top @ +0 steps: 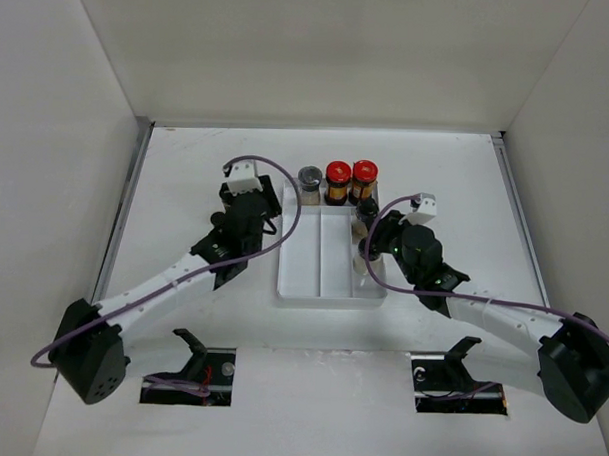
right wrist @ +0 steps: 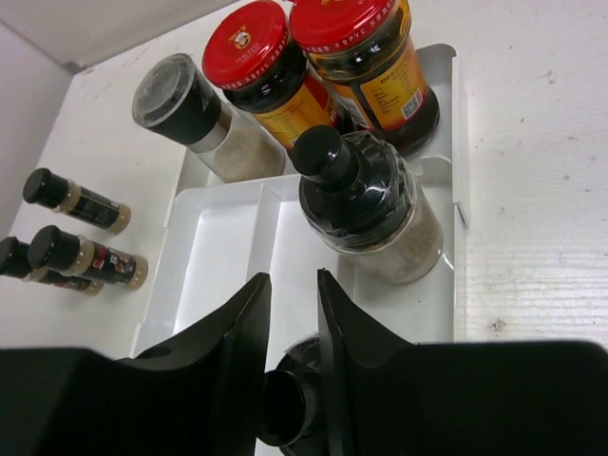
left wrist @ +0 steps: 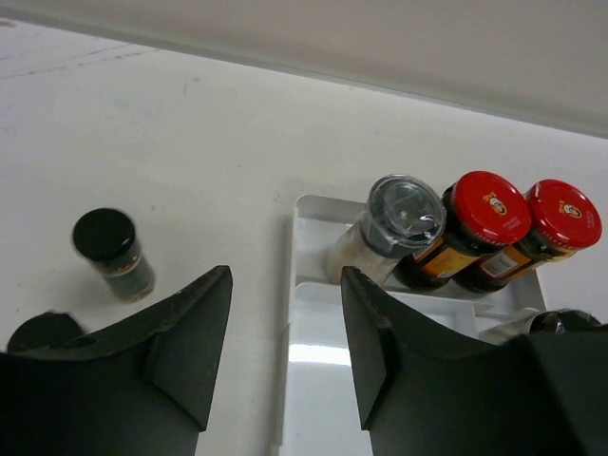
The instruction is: Organize the condiment bottles
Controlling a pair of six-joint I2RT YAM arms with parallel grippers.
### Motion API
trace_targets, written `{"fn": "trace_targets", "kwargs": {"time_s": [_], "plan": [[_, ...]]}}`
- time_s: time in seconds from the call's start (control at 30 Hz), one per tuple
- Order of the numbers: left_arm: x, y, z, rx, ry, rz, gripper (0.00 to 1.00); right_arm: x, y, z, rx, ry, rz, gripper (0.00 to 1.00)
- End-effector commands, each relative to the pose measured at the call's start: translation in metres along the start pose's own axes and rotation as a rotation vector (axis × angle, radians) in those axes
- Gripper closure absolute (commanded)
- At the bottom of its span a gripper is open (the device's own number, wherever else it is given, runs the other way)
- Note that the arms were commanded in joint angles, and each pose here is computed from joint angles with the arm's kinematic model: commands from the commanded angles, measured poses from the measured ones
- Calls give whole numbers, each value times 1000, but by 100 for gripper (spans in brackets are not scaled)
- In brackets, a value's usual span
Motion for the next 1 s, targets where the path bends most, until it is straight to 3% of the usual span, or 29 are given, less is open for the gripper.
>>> {"fn": "trace_targets", "kwargs": {"time_s": [0.0, 0.07, 0.17, 0.27, 0.97], "plan": [[12, 33, -19, -93, 65, -22, 53, -18, 11, -4, -53, -73, 35, 68], [22, 46, -28, -118, 102, -4, 47, -21, 11, -7, -55, -85, 43, 65], [37, 63, -30, -154, 139, 18, 38, -24, 9, -9, -51, -99, 48, 49], [51, 70, -22, -168, 186, 38, 34, -23, 9, -9, -55, -94, 47, 42], [61, 65, 31, -147, 153, 56, 38, -14, 14, 1, -67, -47, 16, 35]]}}
Point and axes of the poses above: each gripper's point midway between its finger pads, its own z axis out along the fingers, its own y axis along the line the jaws close on, x = y × z, the point moved 6 cm from there along -z, back along the fingers, and after that the axes turned 3 degrees about -z, right-handed, at the moved point
